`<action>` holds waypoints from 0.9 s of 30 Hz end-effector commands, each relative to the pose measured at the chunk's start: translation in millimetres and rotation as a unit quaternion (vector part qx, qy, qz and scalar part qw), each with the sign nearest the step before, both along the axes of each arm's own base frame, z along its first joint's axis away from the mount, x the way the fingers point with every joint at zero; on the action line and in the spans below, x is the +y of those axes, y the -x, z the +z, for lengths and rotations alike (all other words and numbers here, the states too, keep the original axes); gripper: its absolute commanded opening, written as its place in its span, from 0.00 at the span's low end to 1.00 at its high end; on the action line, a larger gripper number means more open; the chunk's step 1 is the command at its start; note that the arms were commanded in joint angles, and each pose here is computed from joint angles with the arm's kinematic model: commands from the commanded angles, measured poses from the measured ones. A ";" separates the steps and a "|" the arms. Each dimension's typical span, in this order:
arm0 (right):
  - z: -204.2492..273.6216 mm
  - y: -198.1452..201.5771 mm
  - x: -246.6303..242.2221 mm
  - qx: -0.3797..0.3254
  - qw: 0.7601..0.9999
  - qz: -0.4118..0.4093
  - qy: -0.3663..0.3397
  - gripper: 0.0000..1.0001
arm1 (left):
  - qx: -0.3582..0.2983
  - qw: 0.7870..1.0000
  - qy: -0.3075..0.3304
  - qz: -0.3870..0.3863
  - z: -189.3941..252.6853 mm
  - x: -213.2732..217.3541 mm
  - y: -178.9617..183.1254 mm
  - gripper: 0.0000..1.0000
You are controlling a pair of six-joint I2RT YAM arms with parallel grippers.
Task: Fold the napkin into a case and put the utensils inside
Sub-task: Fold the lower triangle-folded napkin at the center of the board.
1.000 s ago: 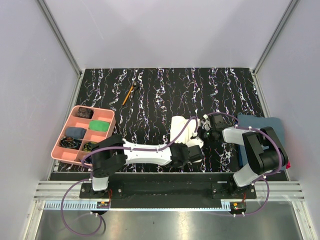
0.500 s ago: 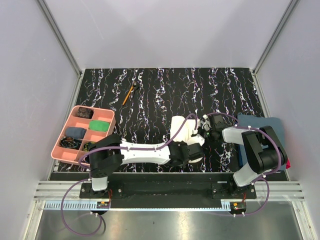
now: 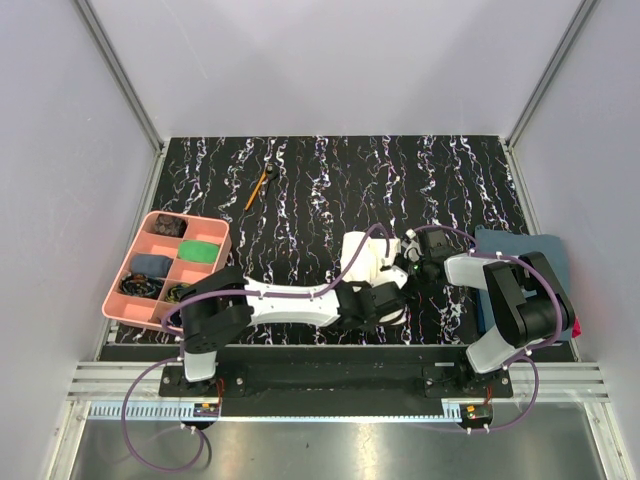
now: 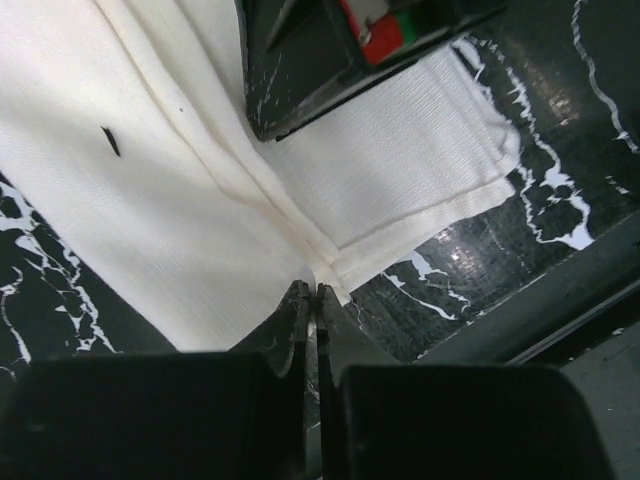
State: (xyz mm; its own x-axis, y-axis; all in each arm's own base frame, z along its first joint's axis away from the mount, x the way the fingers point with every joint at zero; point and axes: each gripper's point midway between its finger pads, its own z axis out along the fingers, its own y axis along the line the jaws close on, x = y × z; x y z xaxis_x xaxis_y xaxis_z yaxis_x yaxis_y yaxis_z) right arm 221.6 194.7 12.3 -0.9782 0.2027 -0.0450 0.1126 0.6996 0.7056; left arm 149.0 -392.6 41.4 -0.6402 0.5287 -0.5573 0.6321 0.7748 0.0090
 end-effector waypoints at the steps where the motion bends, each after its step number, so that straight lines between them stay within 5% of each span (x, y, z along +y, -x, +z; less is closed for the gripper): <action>1: 5.0 -4.1 -0.7 -0.008 1.000 -0.003 0.003 0.06 | 0.023 0.999 0.043 0.011 -11.7 -6.9 1.1 0.00; 9: 21.7 -9.9 0.3 -0.020 1.000 -0.001 0.003 0.07 | 0.024 0.999 0.045 0.013 -6.7 3.1 0.4 0.00; 17: 49.1 -12.9 -2.0 -0.047 0.999 0.002 0.008 0.16 | 0.022 0.993 0.120 0.006 61.1 2.4 -4.7 0.38; 23: 59.1 -7.4 3.5 -0.049 0.999 0.016 0.001 0.19 | 0.025 0.977 0.205 0.059 113.9 36.4 -46.7 0.32; 27: 61.0 -1.0 25.6 -0.049 0.998 0.042 -0.006 0.20 | 0.047 0.955 0.274 0.100 121.8 51.9 -95.5 0.17</action>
State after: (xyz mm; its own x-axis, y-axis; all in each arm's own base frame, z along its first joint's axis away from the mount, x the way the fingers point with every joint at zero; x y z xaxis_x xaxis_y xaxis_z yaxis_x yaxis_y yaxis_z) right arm 223.5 199.7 59.5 -0.9785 0.1739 -0.1105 0.0462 0.7077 0.7050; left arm 219.2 -346.1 162.8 -0.7138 0.1251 -0.6890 0.4846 0.7985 -0.3571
